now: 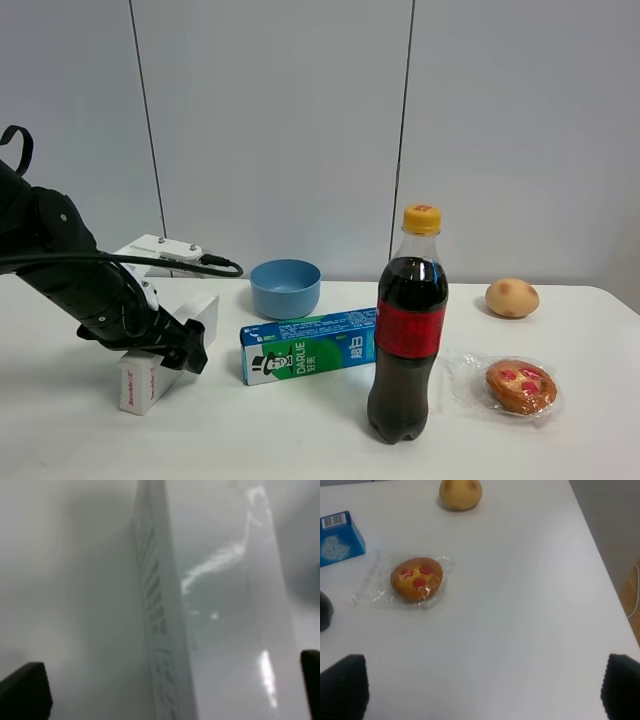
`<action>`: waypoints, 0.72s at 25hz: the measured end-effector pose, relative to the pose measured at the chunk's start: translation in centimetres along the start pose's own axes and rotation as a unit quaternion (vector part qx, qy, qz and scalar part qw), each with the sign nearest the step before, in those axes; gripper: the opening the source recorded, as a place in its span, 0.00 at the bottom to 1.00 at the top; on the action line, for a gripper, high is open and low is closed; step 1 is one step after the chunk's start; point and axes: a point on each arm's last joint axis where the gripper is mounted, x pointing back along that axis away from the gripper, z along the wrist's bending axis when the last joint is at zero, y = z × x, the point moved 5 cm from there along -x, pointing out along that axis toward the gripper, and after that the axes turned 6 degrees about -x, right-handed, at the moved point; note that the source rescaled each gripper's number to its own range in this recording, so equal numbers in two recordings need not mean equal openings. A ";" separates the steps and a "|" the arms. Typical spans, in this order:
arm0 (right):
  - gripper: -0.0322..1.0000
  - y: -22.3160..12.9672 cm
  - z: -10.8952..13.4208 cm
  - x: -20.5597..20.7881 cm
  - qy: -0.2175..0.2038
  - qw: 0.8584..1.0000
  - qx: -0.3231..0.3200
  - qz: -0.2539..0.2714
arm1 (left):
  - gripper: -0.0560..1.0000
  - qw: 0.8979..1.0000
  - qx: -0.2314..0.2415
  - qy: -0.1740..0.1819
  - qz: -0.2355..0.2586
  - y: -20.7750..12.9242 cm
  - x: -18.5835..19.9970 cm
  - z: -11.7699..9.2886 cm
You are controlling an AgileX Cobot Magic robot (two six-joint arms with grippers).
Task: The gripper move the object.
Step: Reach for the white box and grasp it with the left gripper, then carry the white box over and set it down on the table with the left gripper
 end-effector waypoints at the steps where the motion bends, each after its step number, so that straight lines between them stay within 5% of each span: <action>1: 1.00 0.0 0.0 0.0 0.000 1.000 0.000 0.000 | 0.99 1.000 -0.001 0.000 0.000 0.0 0.0 0.0; 4: 1.00 0.0 0.0 0.0 0.000 1.000 0.000 0.000 | 0.83 1.000 -0.002 0.003 -0.004 0.1 0.0 0.1; 10: 1.00 0.0 0.0 0.0 0.000 1.000 0.000 0.000 | 0.07 1.000 -0.003 0.009 -0.010 0.3 0.0 0.2; 18: 1.00 0.0 0.0 0.0 0.000 1.000 0.000 0.000 | 0.06 1.000 -0.004 -0.005 -0.002 0.3 0.6 -0.1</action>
